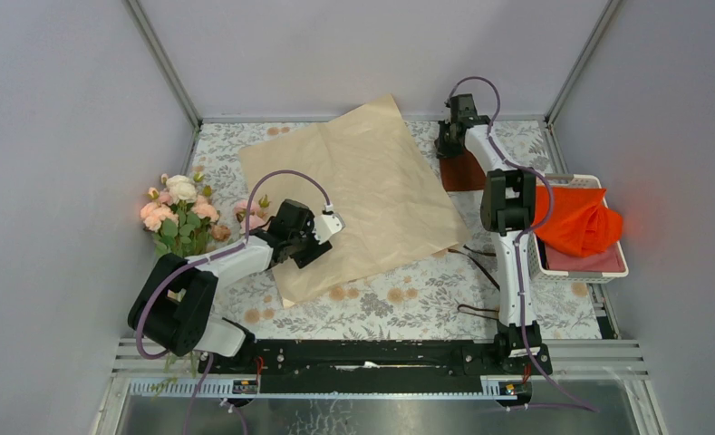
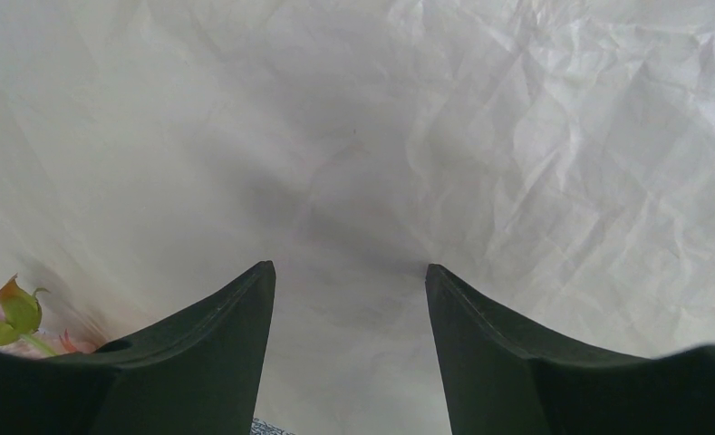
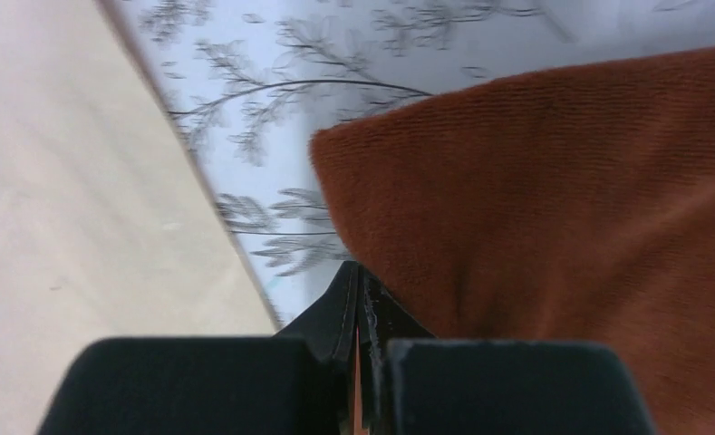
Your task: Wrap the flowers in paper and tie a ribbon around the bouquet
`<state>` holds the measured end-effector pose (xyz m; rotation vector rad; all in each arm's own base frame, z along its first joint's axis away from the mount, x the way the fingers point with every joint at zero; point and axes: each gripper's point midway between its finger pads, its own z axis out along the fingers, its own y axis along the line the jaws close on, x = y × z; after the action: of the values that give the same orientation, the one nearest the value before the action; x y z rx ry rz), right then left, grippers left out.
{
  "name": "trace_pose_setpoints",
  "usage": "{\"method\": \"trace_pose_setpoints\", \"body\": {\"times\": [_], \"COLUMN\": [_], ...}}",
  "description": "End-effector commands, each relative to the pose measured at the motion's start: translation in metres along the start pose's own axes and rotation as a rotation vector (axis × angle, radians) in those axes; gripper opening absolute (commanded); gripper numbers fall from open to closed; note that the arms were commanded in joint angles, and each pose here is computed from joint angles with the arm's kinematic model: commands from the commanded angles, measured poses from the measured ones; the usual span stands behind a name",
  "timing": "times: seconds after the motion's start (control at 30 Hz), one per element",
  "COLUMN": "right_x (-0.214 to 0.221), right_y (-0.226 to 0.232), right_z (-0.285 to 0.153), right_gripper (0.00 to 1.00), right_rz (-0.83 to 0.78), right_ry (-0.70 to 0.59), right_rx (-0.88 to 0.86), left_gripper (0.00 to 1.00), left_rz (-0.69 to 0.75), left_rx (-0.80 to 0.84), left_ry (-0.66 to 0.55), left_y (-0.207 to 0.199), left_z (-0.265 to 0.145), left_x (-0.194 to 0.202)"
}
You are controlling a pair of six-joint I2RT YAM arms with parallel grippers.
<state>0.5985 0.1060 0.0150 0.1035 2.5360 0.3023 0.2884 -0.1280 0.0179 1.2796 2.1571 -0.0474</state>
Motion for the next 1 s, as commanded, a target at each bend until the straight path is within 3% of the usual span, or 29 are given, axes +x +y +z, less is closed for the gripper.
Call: {"method": "trace_pose_setpoints", "body": {"times": [0.0, 0.1, 0.17, 0.23, 0.37, 0.47, 0.57, 0.63, 0.73, 0.8, 0.87, 0.97], "right_x": [0.005, -0.012, -0.034, -0.061, -0.086, -0.051, -0.007, 0.02, 0.056, 0.079, 0.102, 0.132], "right_y": [-0.089, -0.148, -0.147, -0.125, -0.023, 0.03, 0.054, 0.06, 0.046, 0.027, 0.012, 0.0], "right_z": [-0.019, -0.046, -0.064, -0.081, -0.111, -0.111, -0.113, -0.117, -0.125, -0.134, -0.145, -0.168], "right_gripper": [0.0, 0.0, 0.0, 0.0, 0.0, 0.0, 0.03, 0.13, 0.49, 0.66, 0.77, 0.82], "right_rz": [-0.115, -0.056, -0.048, -0.114, -0.29, -0.345, -0.296, -0.238, -0.214, -0.192, -0.168, -0.136], "right_ry": [0.063, 0.035, -0.015, -0.081, -0.185, -0.15, -0.081, -0.036, 0.024, 0.069, 0.111, 0.128], "right_rx": [0.312, 0.419, 0.401, 0.389, 0.26, 0.14, 0.007, -0.041, 0.007, 0.09, 0.149, 0.179], "left_gripper": [0.69, 0.69, 0.69, 0.69, 0.69, 0.7, 0.7, 0.7, 0.7, 0.7, 0.7, 0.7], "left_rz": [-0.028, -0.028, -0.028, -0.031, -0.048, -0.055, -0.056, -0.057, -0.069, -0.079, -0.085, -0.095], "left_rx": [0.129, 0.123, 0.123, 0.119, 0.113, 0.112, 0.102, 0.096, 0.093, 0.097, 0.108, 0.128], "left_ry": [0.282, 0.264, 0.256, 0.248, 0.221, 0.192, 0.176, 0.166, 0.151, 0.141, 0.131, 0.126], "left_y": [-0.04, -0.038, -0.037, -0.035, -0.031, -0.031, -0.029, -0.027, -0.025, -0.026, -0.029, -0.034], "left_z": [-0.011, -0.013, -0.014, -0.016, -0.021, -0.026, -0.03, -0.033, -0.036, -0.037, -0.038, -0.037], "left_x": [0.077, 0.072, 0.069, 0.065, 0.055, 0.048, 0.043, 0.039, 0.034, 0.031, 0.03, 0.032]}}
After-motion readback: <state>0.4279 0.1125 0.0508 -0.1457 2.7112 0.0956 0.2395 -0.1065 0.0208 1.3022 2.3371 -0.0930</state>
